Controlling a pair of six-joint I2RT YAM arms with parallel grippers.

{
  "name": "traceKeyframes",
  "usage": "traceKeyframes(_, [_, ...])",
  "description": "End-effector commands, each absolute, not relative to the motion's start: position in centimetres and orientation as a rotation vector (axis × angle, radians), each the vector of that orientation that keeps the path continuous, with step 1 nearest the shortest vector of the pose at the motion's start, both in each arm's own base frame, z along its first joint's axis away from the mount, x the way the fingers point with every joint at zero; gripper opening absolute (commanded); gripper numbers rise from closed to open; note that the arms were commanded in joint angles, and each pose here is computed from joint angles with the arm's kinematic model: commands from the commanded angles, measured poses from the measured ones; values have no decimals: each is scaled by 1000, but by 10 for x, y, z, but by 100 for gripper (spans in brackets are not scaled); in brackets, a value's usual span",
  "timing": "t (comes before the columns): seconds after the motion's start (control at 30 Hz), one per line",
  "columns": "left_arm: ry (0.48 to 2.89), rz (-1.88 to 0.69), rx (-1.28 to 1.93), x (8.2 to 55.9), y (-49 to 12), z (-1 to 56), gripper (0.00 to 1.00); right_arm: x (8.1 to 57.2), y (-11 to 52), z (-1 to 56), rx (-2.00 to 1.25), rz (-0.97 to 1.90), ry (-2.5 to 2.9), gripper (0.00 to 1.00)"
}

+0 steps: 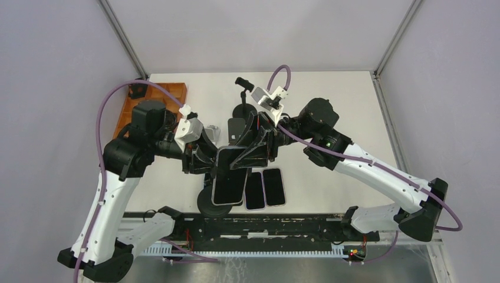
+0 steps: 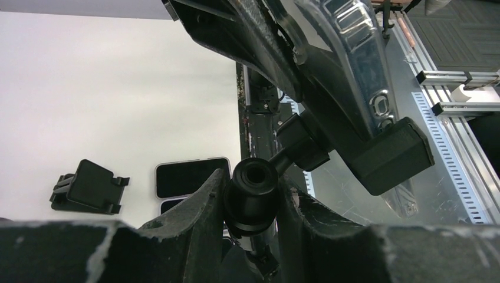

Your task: Remove the phone from the phone stand

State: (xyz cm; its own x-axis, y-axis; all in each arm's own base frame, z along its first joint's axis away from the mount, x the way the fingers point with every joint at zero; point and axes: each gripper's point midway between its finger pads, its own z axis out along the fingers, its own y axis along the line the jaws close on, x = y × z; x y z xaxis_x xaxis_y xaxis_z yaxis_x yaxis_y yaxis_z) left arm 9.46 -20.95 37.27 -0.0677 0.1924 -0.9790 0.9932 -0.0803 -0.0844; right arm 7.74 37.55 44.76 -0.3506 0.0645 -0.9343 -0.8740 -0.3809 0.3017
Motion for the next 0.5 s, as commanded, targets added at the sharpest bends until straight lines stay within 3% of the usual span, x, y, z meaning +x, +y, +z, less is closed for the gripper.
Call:
traceKeyframes(0.0, [1207, -1217, 1440, 83, -209, 401, 2, 61, 367, 462, -1265, 1815, 1029, 40])
traceKeyframes(0.1, [1224, -1217, 1460, 82, -208, 393, 2, 62, 367, 465, -1259, 1824, 1024, 23])
traceKeyframes(0.17, [1243, -1204, 1473, 83, -206, 386, 2, 63, 370, 471, -1240, 1841, 1029, 0])
traceKeyframes(0.47, [1246, -1004, 1639, 80, -189, 349, 2, 84, 378, 499, -1023, 1844, 1035, 0])
